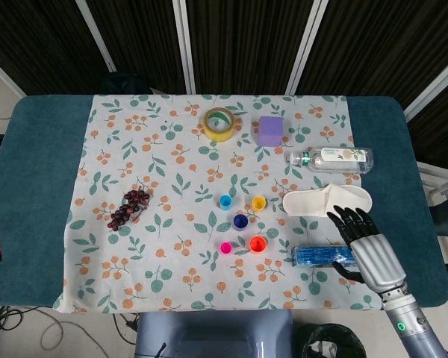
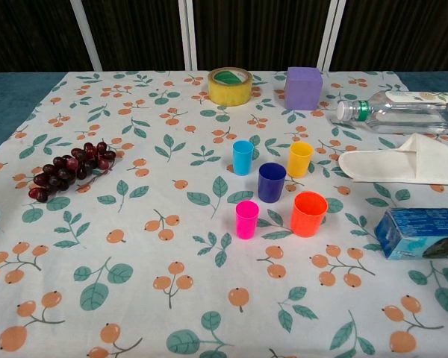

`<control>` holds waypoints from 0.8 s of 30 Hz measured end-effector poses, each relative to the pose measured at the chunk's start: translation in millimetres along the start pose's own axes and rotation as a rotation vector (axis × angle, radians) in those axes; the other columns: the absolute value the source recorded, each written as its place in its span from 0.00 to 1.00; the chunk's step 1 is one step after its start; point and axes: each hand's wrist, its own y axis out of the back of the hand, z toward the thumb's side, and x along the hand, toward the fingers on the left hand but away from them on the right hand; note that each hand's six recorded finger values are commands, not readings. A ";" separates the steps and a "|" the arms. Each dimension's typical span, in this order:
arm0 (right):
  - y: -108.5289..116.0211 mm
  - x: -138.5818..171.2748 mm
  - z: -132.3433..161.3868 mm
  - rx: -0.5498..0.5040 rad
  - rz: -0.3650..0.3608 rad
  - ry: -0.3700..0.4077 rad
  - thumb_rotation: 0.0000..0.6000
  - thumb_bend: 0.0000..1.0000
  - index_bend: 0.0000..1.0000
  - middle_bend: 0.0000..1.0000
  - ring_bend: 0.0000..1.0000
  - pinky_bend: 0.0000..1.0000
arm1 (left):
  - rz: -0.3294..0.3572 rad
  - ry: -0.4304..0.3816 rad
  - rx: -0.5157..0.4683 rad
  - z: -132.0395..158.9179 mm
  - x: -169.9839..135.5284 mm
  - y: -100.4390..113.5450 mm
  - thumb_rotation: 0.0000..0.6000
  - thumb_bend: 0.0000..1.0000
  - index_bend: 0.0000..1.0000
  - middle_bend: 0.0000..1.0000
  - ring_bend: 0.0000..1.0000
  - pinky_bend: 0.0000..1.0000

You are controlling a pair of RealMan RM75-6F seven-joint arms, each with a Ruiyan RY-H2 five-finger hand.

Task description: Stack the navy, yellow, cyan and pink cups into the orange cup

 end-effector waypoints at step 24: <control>-24.8 -119.4 103.2 0.039 0.142 0.152 1.00 0.31 0.18 0.00 0.00 0.04 | -0.004 0.017 -0.014 -4.0 1.3 0.5 1.00 0.77 0.15 0.01 0.00 0.00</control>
